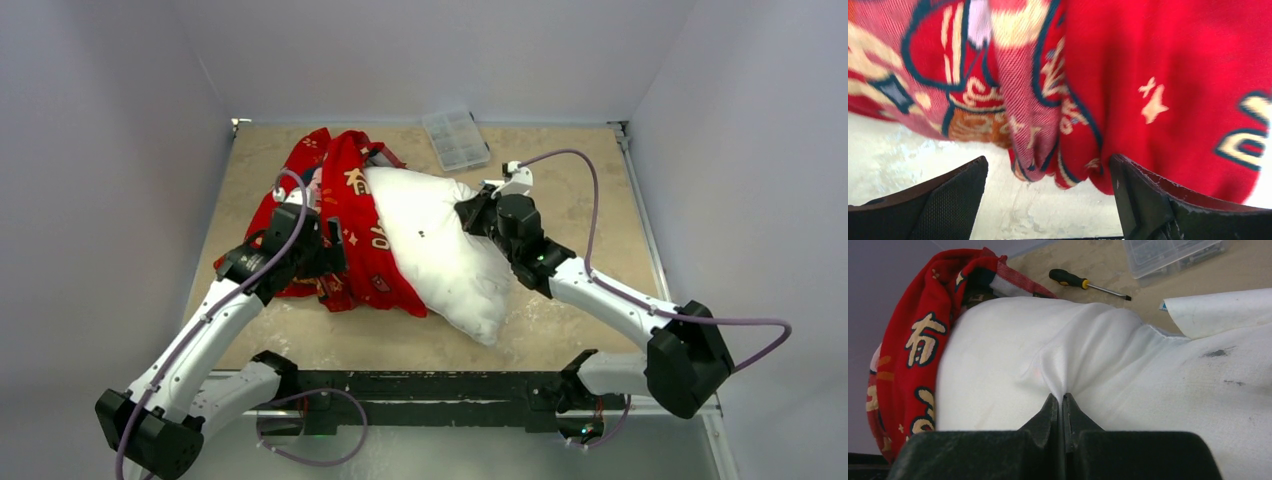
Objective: Remove the pillowcase from the pillow
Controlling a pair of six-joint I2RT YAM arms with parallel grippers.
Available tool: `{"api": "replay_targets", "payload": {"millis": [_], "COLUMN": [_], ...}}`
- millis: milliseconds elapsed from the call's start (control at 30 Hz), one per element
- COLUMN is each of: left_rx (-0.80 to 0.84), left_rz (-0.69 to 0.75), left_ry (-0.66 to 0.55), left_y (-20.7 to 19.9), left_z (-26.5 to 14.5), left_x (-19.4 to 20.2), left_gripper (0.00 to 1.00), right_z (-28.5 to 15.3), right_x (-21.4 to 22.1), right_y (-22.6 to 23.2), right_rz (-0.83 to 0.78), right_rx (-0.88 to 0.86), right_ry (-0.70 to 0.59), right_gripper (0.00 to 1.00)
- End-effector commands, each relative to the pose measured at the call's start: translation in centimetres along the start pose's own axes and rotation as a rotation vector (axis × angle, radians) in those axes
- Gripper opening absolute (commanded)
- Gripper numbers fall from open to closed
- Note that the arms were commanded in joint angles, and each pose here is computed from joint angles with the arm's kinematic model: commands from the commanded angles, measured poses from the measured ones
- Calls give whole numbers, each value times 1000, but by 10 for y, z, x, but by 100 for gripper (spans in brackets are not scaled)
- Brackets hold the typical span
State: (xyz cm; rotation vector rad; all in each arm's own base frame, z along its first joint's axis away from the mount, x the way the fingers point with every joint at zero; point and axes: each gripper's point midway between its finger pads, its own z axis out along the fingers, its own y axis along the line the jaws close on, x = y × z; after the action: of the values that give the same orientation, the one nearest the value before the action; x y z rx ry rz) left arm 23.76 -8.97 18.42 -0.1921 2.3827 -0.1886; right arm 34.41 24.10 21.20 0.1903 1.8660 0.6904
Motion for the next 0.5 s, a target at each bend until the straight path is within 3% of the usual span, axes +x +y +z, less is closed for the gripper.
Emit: {"api": "replay_targets", "payload": {"millis": [0, 133, 200, 233, 267, 333, 367, 467], "left_rx": [-46, 77, 142, 150, 129, 25, -34, -219], "left_rz": [-122, -194, -212, -214, -210, -194, -182, -139], "left_ry": [53, 19, 13, 15, 12, 0, -20, -93], "left_y": [10, -13, -26, -28, -26, -9, 0, 32], "left_z": [18, 39, 45, 47, 49, 50, 46, 30], "left_x": [31, 34, 33, 33, 32, 27, 18, -4], "left_gripper": [89, 81, 73, 65, 51, 9, 0, 0], "right_z": [-6, -10, -13, -14, -16, -23, -26, -39], "right_x": [-45, -48, -50, -52, -55, -66, -71, -96], "right_y": [33, 39, 40, 39, 38, 32, 28, 12], "right_rz": [46, 46, 43, 43, 47, 62, 69, 86], "right_rx": [-121, -151, -155, -152, -147, -125, -113, -78], "right_ry": [-106, -107, -110, -113, -122, -154, -170, -230], "right_gripper": [0, 0, 0, 0, 0, 0, 0, 0]}}
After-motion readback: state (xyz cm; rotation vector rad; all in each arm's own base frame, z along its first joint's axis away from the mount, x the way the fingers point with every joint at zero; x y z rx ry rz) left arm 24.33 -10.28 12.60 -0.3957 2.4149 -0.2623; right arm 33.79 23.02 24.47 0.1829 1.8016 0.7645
